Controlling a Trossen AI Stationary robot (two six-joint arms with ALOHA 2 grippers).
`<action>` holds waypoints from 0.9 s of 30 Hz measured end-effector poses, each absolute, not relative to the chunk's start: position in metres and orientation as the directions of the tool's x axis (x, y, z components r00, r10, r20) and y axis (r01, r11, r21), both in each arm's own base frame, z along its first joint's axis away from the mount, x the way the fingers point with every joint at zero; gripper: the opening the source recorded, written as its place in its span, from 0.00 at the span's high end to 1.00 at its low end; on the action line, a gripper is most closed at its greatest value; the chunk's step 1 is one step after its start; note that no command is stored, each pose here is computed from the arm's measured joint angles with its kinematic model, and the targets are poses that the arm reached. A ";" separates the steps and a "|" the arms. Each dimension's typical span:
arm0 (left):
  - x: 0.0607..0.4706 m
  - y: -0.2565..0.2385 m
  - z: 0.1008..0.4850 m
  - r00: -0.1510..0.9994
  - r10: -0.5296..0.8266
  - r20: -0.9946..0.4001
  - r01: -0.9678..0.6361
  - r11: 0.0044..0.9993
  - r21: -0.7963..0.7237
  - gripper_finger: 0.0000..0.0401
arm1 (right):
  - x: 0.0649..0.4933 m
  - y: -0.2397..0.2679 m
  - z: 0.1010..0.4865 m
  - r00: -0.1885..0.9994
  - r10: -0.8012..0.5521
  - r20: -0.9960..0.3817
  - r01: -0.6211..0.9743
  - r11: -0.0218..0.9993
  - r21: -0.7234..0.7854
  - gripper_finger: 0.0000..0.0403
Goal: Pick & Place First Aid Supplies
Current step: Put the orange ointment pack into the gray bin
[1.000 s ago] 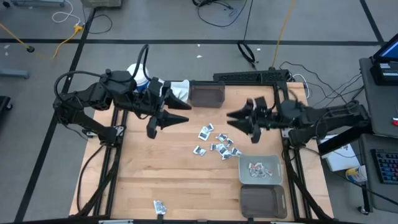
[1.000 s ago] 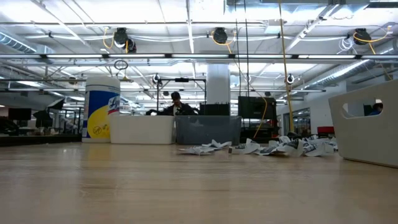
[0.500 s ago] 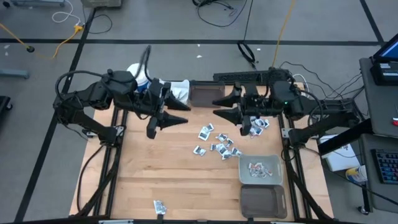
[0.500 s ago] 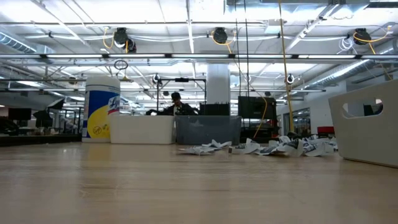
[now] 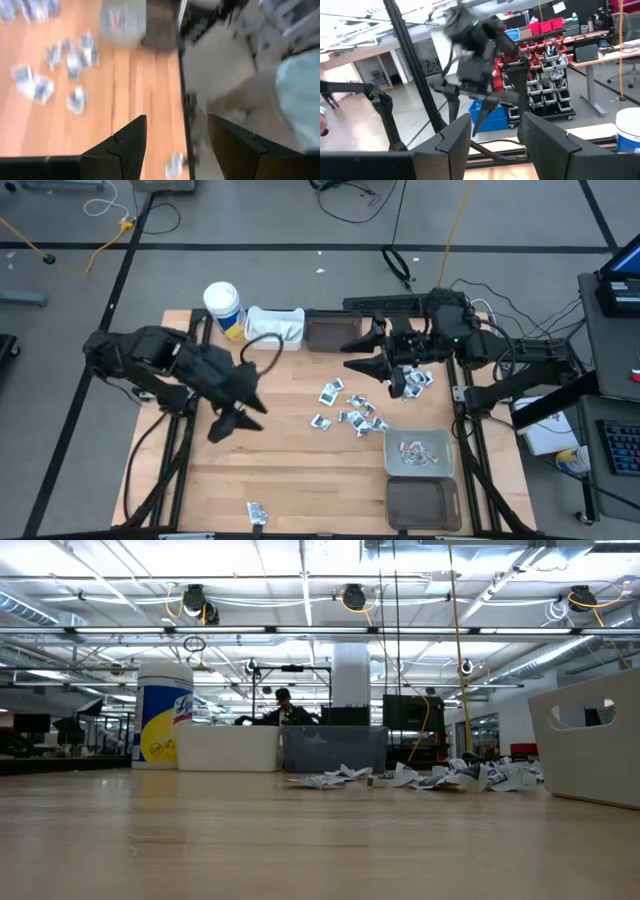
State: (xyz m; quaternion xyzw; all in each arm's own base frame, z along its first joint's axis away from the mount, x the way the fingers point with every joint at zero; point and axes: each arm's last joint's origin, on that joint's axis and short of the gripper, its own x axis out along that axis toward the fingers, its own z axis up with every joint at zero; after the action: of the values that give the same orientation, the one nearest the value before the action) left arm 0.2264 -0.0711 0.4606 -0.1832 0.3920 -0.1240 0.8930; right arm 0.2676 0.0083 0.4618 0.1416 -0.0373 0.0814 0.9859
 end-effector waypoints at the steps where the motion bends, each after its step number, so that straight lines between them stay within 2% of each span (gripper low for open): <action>1: 0.223 -0.073 0.457 0.626 -0.365 -0.689 0.056 0.902 -0.428 0.47 | 0.268 0.007 0.462 0.985 0.146 0.095 -0.167 0.945 0.281 0.58; 8: 0.201 -0.086 0.442 0.397 -0.400 -0.826 -0.177 0.850 -0.496 0.47 | 0.268 0.000 0.462 0.989 0.118 0.094 -0.140 0.947 0.288 0.58; 11: 0.199 -0.098 0.434 0.311 -0.386 -0.868 -0.262 0.844 -0.469 0.47 | 0.268 0.000 0.462 0.989 0.112 0.094 -0.135 0.946 0.293 0.58; 14: 0.203 -0.115 0.423 0.228 -0.354 -0.907 -0.271 0.872 -0.408 0.47 | 0.268 0.000 0.462 0.989 0.112 0.094 -0.137 0.936 0.324 0.58; 22: 0.233 -0.161 0.383 0.108 -0.220 -0.970 -0.280 0.929 -0.242 0.47 | 0.268 0.000 0.463 0.987 0.115 0.109 -0.146 0.929 0.341 0.58; 27: 0.243 -0.197 0.351 0.003 -0.153 -0.988 -0.189 0.970 -0.151 0.47 | 0.267 0.001 0.463 0.986 0.121 0.110 -0.152 0.932 0.328 0.58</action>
State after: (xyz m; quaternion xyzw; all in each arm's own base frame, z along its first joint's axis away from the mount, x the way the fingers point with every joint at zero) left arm 0.2428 -0.1972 0.3511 -0.1214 0.7058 0.0128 0.6978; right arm 0.2669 0.0007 0.4634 0.1701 -0.0442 0.0695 0.9820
